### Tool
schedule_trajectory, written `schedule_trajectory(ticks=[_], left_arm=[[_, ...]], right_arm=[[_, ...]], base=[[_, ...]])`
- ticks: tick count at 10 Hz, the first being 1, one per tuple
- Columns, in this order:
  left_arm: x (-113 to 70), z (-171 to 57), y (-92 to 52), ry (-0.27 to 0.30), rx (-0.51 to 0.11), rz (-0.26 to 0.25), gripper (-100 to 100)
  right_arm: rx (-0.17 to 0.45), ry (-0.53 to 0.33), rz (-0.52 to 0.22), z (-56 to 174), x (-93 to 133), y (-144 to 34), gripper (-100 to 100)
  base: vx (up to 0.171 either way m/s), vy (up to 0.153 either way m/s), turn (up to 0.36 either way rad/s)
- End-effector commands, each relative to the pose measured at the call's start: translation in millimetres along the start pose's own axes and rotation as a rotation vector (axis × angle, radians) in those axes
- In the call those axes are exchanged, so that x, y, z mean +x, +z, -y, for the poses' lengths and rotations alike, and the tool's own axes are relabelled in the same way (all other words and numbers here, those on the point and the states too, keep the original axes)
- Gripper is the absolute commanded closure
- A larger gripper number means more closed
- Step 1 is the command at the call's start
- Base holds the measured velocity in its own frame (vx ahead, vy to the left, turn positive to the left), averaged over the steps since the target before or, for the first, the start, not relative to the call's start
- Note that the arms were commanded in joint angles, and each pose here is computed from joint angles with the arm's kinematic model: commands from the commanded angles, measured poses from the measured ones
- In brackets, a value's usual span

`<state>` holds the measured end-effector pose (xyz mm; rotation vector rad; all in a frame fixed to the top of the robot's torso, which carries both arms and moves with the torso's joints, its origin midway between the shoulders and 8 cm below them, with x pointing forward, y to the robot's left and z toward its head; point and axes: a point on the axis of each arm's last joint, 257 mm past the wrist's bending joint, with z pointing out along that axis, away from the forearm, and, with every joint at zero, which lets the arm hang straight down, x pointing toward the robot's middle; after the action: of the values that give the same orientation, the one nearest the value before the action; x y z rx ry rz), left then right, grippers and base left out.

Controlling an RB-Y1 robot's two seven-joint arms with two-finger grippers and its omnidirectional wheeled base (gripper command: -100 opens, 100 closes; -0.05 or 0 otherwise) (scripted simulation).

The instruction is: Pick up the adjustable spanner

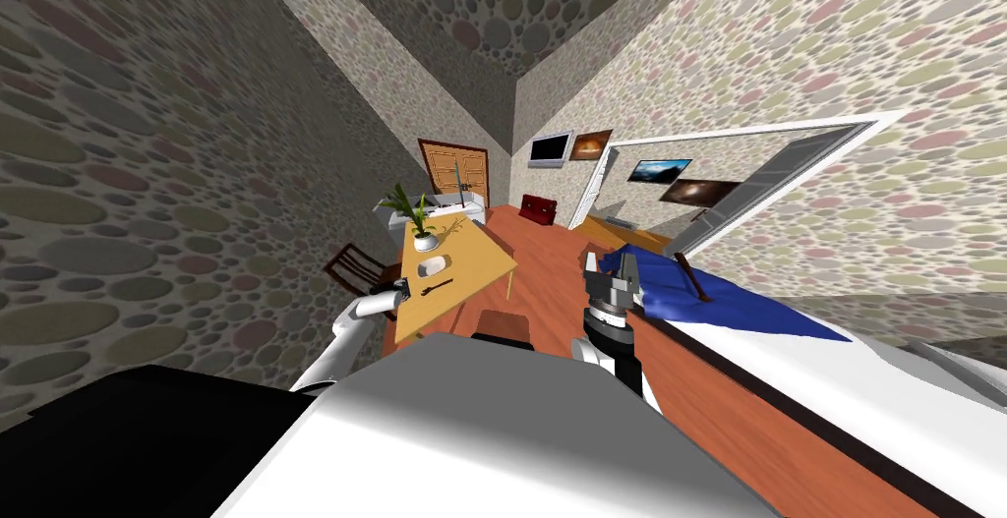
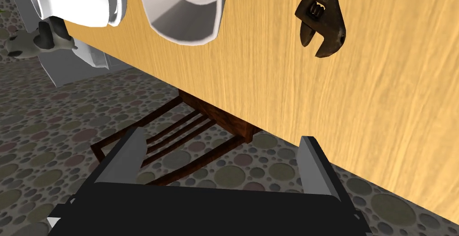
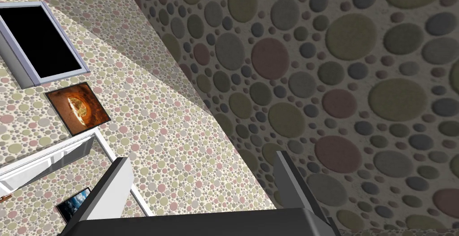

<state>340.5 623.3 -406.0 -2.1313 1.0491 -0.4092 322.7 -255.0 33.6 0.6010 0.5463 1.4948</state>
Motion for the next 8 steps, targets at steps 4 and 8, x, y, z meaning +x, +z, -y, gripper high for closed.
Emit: schedule_trajectory(ticks=[4, 8], left_arm=[[-37.9, -40, 8.4, -0.082, -0.162, 0.068, -100], [-61.0, -71, 8.2, -0.158, -0.288, 0.111, -100]], right_arm=[[0.0, 0.0, 0.0, 0, 0, 0.0, 0], [0.0, 0.0, 0.0, 0, 0, 0.0, 0]], base=[[0.012, 0.028, -0.215], [0.01, 0.022, -0.169]])
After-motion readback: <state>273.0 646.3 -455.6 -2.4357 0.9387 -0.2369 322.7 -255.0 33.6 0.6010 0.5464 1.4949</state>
